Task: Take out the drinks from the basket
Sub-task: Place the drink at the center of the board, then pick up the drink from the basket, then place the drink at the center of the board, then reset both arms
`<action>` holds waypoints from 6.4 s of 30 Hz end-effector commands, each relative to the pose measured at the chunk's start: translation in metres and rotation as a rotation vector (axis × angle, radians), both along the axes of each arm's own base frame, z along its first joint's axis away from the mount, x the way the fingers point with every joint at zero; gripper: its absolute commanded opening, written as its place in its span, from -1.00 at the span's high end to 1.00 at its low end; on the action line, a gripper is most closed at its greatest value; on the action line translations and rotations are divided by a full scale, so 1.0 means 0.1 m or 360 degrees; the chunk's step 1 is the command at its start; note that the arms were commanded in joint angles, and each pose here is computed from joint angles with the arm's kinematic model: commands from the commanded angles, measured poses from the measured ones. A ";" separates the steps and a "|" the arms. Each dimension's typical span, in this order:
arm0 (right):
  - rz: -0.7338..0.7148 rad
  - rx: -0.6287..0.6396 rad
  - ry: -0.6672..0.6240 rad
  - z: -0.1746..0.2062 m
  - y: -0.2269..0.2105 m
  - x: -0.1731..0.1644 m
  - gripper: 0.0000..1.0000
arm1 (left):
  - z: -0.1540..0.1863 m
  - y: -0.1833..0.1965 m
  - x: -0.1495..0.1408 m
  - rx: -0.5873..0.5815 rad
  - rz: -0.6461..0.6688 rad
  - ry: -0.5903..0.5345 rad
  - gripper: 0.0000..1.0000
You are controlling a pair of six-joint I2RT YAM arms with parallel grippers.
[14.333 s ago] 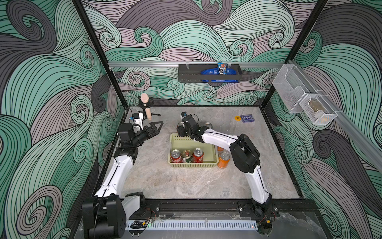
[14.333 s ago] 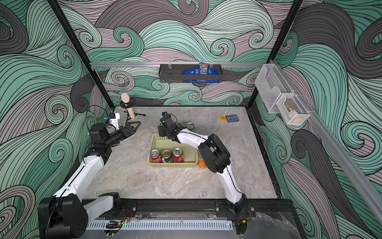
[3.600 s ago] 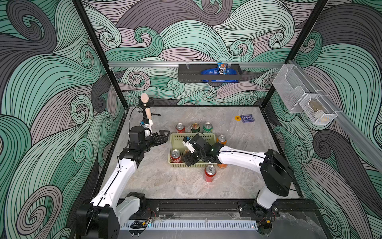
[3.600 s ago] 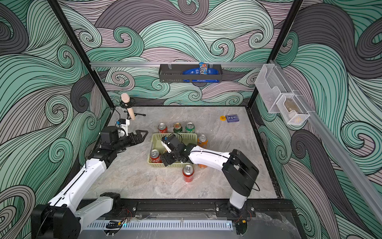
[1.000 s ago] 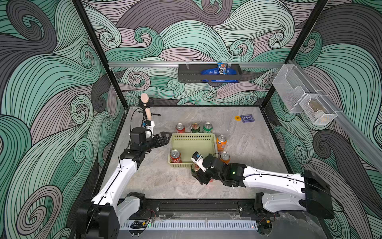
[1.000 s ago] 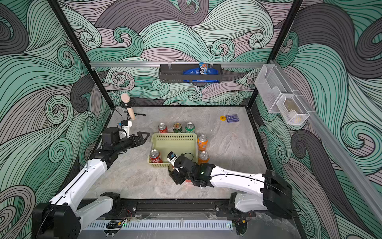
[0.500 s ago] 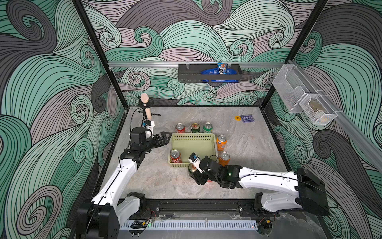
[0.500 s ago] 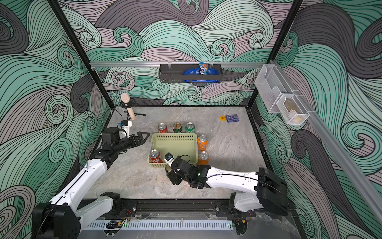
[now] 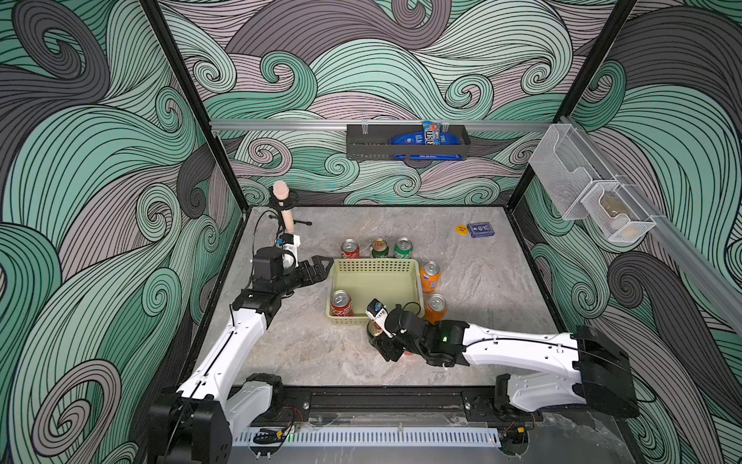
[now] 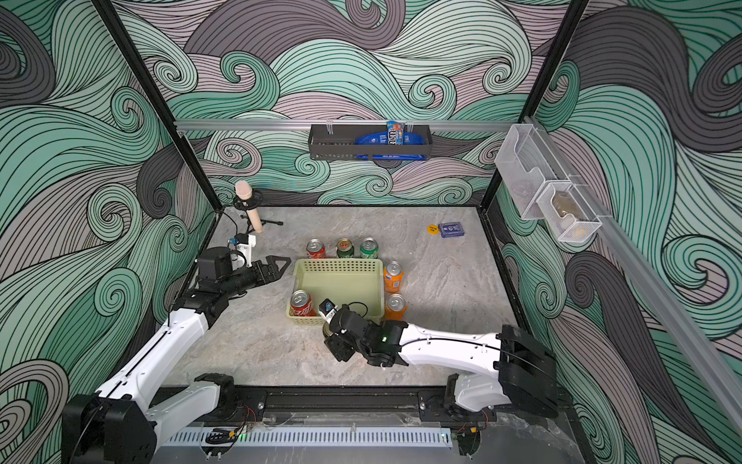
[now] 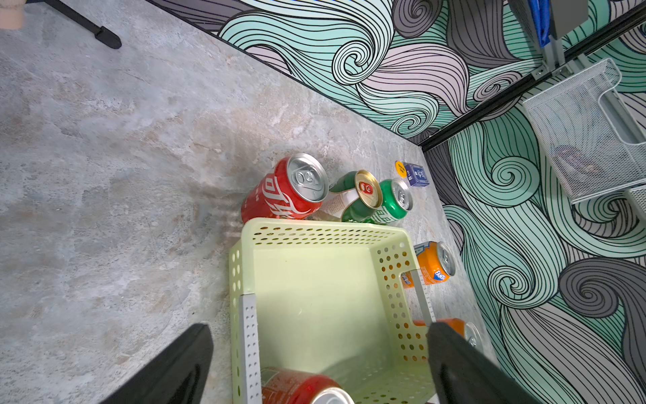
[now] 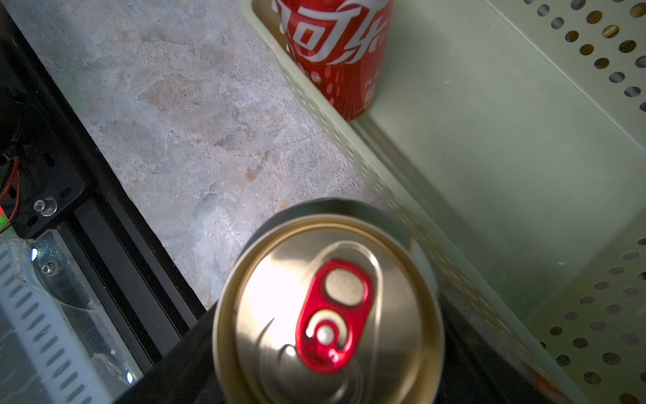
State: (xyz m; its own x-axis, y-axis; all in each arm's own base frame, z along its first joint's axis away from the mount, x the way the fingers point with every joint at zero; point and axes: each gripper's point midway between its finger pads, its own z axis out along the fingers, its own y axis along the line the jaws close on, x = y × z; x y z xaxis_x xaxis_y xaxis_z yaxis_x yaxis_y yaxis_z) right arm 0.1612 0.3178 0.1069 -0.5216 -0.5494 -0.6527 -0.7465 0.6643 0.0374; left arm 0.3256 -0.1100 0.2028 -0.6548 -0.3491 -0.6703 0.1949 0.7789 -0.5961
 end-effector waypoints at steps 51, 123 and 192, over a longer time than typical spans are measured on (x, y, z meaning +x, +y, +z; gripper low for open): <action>-0.0204 0.0348 0.0046 0.72 0.70 0.61 -0.82 | 0.18 0.15 0.01 0.0015 0.0127 -0.0071 -0.97; 0.0214 0.0513 -0.0143 1.16 1.02 0.07 -0.10 | 0.11 0.36 0.07 0.0045 0.0223 -0.0042 -0.97; -0.0740 0.0515 -0.0696 1.91 -0.47 1.50 -1.00 | 0.35 1.24 0.16 0.0293 0.1107 -0.0518 -0.97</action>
